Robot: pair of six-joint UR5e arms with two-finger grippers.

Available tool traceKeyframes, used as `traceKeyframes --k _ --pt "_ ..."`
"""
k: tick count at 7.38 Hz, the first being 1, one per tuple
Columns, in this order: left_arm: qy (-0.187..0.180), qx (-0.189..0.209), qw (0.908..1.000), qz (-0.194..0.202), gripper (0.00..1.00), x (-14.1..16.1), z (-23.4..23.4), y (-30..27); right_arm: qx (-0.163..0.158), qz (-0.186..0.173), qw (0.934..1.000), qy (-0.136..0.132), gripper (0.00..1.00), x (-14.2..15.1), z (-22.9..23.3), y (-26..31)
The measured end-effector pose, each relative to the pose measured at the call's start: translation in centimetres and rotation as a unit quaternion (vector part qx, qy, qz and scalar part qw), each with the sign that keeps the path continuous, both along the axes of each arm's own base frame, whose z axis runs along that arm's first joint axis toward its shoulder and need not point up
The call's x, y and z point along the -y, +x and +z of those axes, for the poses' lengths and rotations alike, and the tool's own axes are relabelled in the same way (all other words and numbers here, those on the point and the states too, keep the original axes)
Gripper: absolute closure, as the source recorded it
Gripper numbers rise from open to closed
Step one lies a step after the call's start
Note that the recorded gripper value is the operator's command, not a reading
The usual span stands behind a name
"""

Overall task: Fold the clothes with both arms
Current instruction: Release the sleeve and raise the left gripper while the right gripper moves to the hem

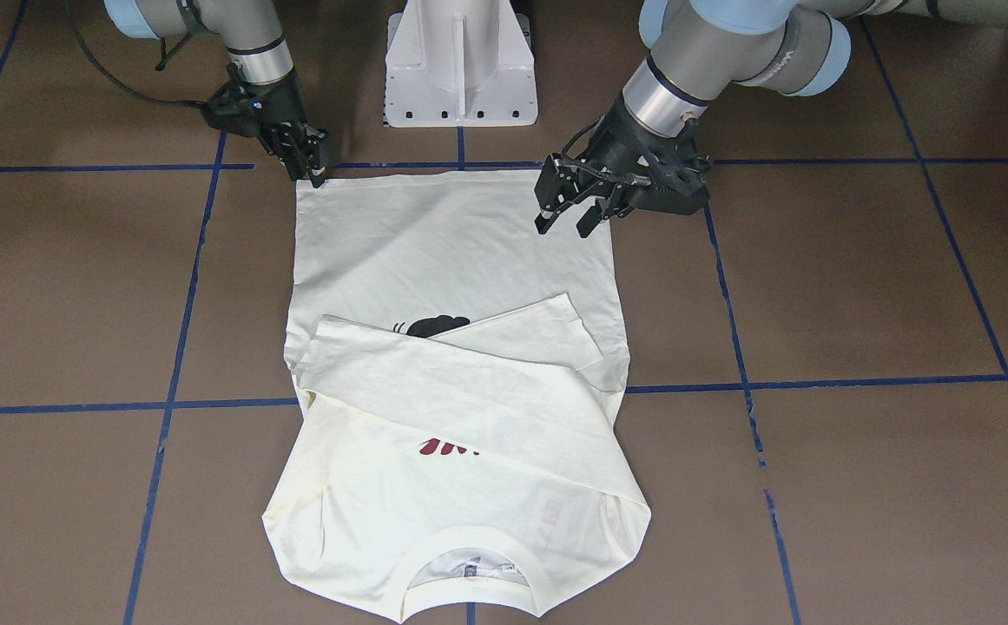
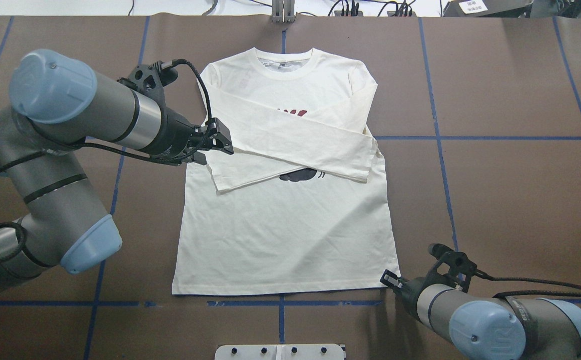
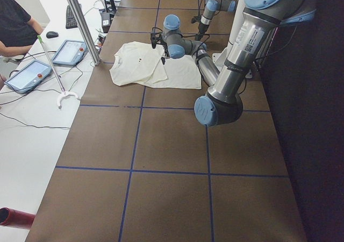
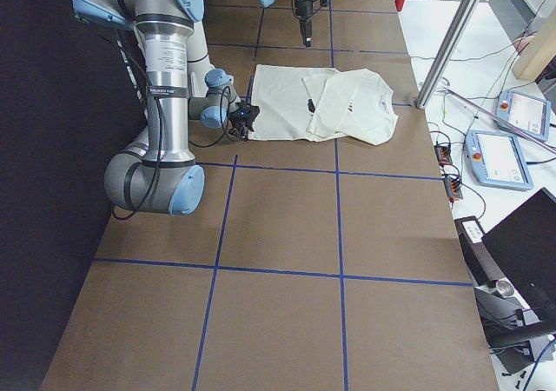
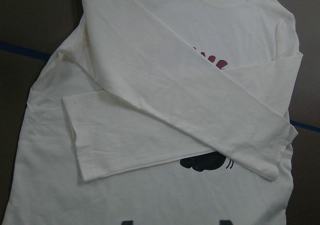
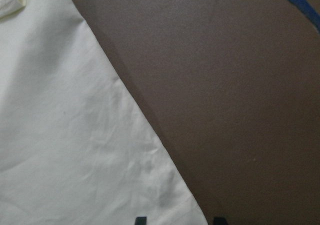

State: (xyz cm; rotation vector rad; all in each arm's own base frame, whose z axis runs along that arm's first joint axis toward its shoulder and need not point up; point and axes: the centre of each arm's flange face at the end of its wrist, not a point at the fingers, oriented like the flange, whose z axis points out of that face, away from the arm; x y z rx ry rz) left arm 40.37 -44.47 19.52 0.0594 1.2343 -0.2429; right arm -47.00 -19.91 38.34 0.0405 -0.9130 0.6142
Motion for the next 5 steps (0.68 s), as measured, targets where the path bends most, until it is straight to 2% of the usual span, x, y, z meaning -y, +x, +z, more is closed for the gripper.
traceKeyframes --k 3,5 --pt "-0.001 0.001 1.0 0.0 0.32 -0.01 0.11 0.04 -0.004 0.001 1.0 -0.001 1.0 0.08 0.38 0.12" --pt "-0.012 0.002 0.9999 -0.006 0.31 -0.06 0.53 0.07 0.004 0.003 1.0 0.0 1.0 0.19 -0.44 0.57"
